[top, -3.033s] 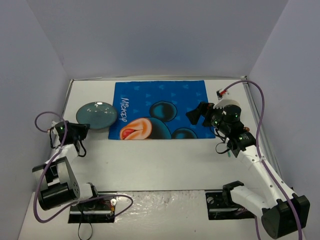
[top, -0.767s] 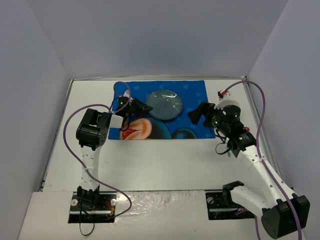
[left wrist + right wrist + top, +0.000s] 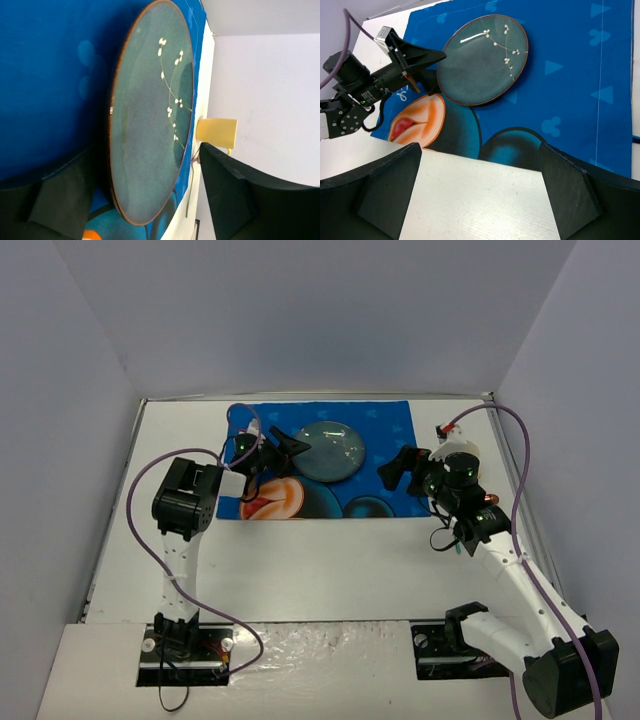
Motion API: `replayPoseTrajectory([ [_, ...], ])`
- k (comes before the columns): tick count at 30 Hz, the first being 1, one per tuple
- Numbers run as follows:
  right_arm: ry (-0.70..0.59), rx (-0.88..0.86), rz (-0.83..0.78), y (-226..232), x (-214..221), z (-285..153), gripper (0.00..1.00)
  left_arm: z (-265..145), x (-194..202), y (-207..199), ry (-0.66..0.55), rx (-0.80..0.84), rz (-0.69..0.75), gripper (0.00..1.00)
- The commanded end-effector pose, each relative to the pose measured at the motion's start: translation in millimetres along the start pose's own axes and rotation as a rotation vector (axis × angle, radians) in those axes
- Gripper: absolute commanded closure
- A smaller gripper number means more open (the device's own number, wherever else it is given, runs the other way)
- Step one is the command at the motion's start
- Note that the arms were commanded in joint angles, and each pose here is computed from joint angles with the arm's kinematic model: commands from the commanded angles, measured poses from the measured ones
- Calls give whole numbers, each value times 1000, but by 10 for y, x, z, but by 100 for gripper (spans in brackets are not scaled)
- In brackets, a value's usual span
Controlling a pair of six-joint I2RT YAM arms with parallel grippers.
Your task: Set the dinner table for one person
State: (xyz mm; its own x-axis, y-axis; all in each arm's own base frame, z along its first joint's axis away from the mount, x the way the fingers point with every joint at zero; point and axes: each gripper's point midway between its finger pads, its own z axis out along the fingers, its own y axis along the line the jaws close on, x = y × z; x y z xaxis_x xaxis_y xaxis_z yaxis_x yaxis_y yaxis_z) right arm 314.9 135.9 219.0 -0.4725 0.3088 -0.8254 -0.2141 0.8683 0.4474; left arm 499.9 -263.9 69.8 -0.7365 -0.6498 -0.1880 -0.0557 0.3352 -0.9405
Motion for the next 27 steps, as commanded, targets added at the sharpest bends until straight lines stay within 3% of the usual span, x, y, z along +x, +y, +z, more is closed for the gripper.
replayPoseTrajectory([
  [1,-122,27,-27,12,-339,-78,0,-208,-239,-567,-58,75,98,19],
  [4,-150,80,-32,-74,-397,-115,0,-320,-230,-481,-61,-4,98,10],
  [13,-218,299,-85,-443,-599,-219,1,-891,-144,-121,-42,-356,241,6],
  [15,-157,355,-107,-543,-601,-217,13,-1138,-108,-21,-13,-475,307,4],
  [17,-82,419,-113,-749,-512,-136,17,-1384,-144,-60,-8,-561,385,3],
  [22,-23,516,-87,-1205,-538,-69,10,-2073,-313,-479,-67,-672,611,3],
  [27,41,615,-87,-1612,-477,6,8,-2525,-424,-683,-109,-728,750,3],
])
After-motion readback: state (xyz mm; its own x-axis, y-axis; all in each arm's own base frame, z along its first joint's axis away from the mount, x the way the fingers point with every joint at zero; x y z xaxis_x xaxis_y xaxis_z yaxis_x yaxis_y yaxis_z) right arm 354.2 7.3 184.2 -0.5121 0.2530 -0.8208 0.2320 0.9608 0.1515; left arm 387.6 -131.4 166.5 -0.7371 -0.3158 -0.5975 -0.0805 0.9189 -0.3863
